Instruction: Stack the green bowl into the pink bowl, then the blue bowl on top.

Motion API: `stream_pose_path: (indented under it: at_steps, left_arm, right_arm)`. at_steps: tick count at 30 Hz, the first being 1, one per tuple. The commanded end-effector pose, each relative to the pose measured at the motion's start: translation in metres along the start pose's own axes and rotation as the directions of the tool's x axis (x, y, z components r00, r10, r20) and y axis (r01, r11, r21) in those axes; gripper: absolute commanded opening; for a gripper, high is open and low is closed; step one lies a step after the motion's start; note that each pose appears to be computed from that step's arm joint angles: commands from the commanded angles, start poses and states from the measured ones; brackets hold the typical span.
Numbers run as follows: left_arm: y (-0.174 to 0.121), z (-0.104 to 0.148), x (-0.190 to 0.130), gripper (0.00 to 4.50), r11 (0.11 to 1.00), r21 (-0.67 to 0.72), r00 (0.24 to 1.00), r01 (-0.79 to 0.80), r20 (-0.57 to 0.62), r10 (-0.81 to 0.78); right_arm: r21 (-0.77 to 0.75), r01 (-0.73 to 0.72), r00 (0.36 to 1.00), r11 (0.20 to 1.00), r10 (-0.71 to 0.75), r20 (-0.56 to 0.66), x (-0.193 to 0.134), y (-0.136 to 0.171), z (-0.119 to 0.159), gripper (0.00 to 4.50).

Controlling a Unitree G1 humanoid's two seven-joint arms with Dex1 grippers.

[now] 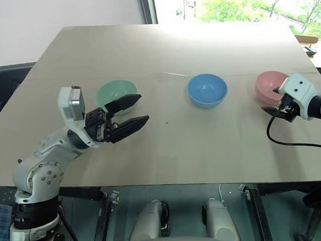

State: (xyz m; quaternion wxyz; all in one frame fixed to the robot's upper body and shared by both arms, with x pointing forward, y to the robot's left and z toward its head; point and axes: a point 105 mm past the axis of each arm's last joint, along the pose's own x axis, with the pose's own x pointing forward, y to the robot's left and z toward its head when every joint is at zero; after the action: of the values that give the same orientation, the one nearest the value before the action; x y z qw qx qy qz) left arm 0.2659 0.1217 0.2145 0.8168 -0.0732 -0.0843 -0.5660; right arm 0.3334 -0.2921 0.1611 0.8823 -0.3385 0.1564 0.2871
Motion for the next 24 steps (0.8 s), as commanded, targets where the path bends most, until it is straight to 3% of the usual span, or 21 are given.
stream_pose_path:
  at_steps: [1,9,17,21,24]
  left_arm:
    - [-0.009,0.005,0.004,4.5,0.999,0.029,0.999,0.033,0.01,-0.033]
    - [-0.006,0.002,0.005,4.5,0.999,0.03,1.0,0.029,0.009,-0.029]
    - [-0.004,0.001,0.008,4.5,0.999,0.038,1.0,0.025,0.014,-0.026]
    - [-0.004,0.001,0.008,4.5,0.999,0.04,1.0,0.023,0.014,-0.023]
    - [-0.004,0.0,0.008,4.5,0.999,0.038,1.0,0.022,0.017,-0.023]
  right_arm:
    - [-0.047,0.003,1.0,0.999,-0.003,-0.007,-0.003,-0.009,0.01,3.59]
    - [-0.081,0.06,0.998,0.995,-0.062,-0.019,0.01,-0.026,0.011,3.59]
    - [-0.076,0.043,0.994,0.996,-0.05,-0.1,0.018,-0.027,-0.005,3.59]
    - [-0.079,0.078,0.992,0.994,-0.085,-0.09,0.019,-0.034,-0.004,2.43]
    - [-0.09,0.078,0.993,0.993,-0.086,-0.086,0.02,-0.035,-0.003,1.04]
